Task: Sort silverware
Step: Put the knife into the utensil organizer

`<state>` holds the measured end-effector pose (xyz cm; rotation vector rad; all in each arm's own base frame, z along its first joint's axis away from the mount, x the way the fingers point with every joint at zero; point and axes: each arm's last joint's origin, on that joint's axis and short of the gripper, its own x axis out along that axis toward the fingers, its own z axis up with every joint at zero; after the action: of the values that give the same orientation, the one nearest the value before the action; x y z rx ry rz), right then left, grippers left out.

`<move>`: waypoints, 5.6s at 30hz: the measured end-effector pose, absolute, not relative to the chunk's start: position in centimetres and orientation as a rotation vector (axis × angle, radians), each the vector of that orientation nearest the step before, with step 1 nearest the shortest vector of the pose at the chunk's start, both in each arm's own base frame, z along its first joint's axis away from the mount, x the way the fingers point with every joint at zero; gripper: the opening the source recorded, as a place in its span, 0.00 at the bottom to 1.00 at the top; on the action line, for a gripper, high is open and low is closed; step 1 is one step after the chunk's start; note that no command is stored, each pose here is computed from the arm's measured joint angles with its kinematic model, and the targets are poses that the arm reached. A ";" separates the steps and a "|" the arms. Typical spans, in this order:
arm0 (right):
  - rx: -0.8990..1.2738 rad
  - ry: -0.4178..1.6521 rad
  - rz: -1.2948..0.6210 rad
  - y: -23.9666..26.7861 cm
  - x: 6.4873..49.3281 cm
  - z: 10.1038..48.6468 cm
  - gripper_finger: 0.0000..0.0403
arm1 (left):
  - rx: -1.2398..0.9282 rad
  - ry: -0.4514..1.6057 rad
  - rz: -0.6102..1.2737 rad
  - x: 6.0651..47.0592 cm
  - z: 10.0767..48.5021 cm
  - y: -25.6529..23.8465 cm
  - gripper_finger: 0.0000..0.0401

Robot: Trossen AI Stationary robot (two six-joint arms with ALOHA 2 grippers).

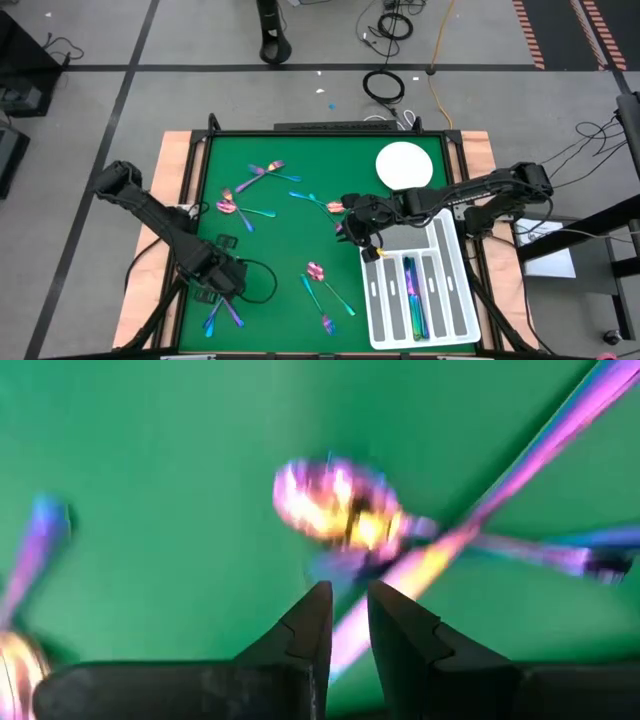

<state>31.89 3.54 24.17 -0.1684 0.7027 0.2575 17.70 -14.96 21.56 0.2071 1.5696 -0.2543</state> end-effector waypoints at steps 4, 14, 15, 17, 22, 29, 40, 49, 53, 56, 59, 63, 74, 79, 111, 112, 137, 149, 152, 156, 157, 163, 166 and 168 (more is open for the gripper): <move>-0.168 0.673 0.253 3.5 32.1 24.4 0.15 | 0.194 1.442 -0.331 18.9 21.5 -15.9 0.17; -0.072 0.466 0.214 3.6 33.2 26.1 0.15 | 0.217 1.359 -0.288 19.8 21.2 -16.3 0.20; -0.066 0.443 0.212 3.6 33.3 26.3 0.15 | 0.212 1.348 -0.290 19.9 21.2 -16.4 0.21; -0.067 0.390 0.216 3.8 33.5 26.8 0.15 | 0.209 1.339 -0.292 20.0 21.2 -16.4 0.25; -0.077 0.272 0.241 4.9 33.8 27.9 0.15 | 0.211 1.334 -0.301 20.0 21.2 -16.5 0.39; -0.093 0.238 0.082 6.5 33.6 28.2 0.15 | 0.300 1.344 -0.485 19.3 21.2 -17.2 0.60; 0.078 0.284 0.136 9.3 32.8 27.9 0.15 | 0.302 1.322 -0.534 18.3 21.9 -19.0 0.64; 0.049 0.244 0.196 13.8 31.2 28.2 0.15 | 0.382 1.406 -0.442 18.9 19.0 -20.0 0.64; 0.036 0.238 0.146 14.8 30.7 28.2 0.15 | 0.380 1.458 -0.476 18.7 18.0 -20.6 0.64; 0.025 0.257 0.154 15.2 30.4 28.0 0.15 | 0.387 1.462 -0.480 18.5 18.0 -20.7 0.64; 0.024 0.258 0.157 15.3 30.4 28.0 0.15 | 0.388 1.470 -0.495 18.3 18.0 -20.9 0.64; 0.002 0.264 0.154 15.2 30.4 27.9 0.15 | 0.399 1.468 -0.507 18.0 18.0 -21.2 0.64; -0.043 0.323 0.107 13.6 30.9 27.3 0.15 | 0.393 1.503 -0.484 17.9 17.0 -21.2 0.64; -0.045 0.348 0.087 13.0 31.1 27.1 0.15 | 0.367 1.550 -0.483 17.4 16.3 -21.1 0.64; -0.039 0.343 0.065 12.3 31.4 27.2 0.15 | 0.367 1.520 -0.477 16.7 15.1 -21.2 0.50; -0.039 0.343 0.065 12.3 31.4 27.2 0.15 | 0.367 1.520 -0.477 16.7 15.1 -21.2 0.50; -0.037 0.337 0.064 12.2 31.5 27.2 0.15 | 0.347 1.499 -0.494 16.5 14.3 -20.9 0.07; -0.033 0.315 0.066 12.3 31.5 27.4 0.15 | 0.515 1.395 -0.391 18.4 17.6 -21.3 0.08; -0.032 0.315 0.063 12.2 31.6 27.4 0.15 | 0.600 1.317 -0.347 19.3 19.0 -21.4 0.09; -0.032 0.315 0.062 12.1 31.6 27.4 0.15 | 0.703 1.178 -0.245 20.6 20.9 -21.5 0.09; -0.037 0.315 0.063 12.1 31.6 27.4 0.15 | 0.712 1.144 -0.213 20.9 21.3 -21.6 0.09; -0.049 0.318 0.072 12.2 31.6 27.3 0.15 | 0.645 1.021 -0.106 22.7 22.9 -21.5 0.09; -0.036 0.326 0.071 12.3 31.9 26.9 0.15 | 0.677 1.003 -0.073 23.2 23.0 -21.1 0.09; 0.015 0.327 0.060 12.4 32.1 26.6 0.15 | 0.795 0.990 -0.075 23.2 23.1 -20.9 0.09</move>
<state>32.15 12.40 26.57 0.0152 0.3271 0.0600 23.16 -20.86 23.09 0.7953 0.9903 -0.0747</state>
